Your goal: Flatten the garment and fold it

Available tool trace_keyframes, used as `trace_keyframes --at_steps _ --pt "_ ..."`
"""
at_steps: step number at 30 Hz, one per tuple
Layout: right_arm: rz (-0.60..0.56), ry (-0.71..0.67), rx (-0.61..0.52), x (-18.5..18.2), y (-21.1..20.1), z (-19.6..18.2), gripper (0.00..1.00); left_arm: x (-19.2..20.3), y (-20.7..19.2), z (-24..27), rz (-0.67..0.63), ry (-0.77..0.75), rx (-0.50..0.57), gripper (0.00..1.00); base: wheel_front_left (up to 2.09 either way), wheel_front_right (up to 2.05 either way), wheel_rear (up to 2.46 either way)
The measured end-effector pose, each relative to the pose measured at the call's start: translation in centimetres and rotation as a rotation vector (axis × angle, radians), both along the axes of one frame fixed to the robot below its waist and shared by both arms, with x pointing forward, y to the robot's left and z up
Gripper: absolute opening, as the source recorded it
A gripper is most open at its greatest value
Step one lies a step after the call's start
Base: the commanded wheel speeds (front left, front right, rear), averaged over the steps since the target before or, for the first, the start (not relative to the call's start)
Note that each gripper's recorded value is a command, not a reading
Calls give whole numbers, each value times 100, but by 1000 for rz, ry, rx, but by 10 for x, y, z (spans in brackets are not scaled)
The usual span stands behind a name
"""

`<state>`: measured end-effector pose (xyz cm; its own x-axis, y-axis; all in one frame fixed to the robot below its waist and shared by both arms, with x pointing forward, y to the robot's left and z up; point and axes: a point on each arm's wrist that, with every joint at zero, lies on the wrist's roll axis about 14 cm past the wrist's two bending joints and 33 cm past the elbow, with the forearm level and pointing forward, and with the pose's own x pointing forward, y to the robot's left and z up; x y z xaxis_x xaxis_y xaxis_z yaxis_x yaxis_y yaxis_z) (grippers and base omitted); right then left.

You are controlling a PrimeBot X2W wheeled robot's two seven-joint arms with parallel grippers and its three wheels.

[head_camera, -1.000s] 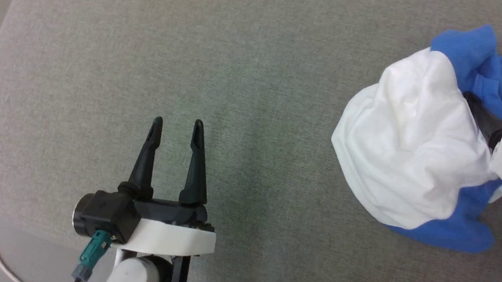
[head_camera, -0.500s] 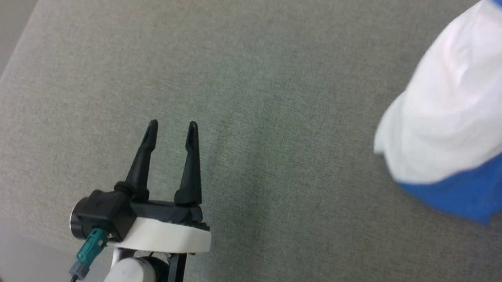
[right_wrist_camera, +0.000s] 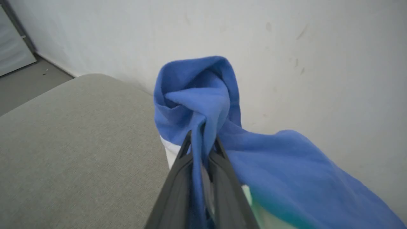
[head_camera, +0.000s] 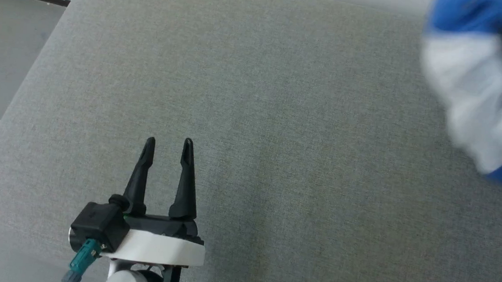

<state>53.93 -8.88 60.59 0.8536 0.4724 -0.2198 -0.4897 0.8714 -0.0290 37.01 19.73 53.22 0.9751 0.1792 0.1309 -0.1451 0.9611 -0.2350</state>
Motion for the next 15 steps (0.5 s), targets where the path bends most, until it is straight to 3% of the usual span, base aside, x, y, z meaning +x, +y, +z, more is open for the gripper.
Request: trace_keyframes --at_steps 6,10,11,12,15 --pt "265 351 -19 -80 78 -122 0 -2 -1 -8 -3 25 -18 100 0 0 0" --pt "365 478 -18 -125 103 -166 2 -6 5 -9 16 30 -18 100 0 0 0" --pt "379 486 -18 -130 107 -170 37 -7 6 -9 20 31 -18 100 0 0 0" --pt "390 491 -14 -133 110 -173 100 -8 8 -9 26 30 -17 100 0 0 0" --pt "412 479 26 -135 118 -165 100 -10 12 -7 38 26 -15 100 0 0 0"
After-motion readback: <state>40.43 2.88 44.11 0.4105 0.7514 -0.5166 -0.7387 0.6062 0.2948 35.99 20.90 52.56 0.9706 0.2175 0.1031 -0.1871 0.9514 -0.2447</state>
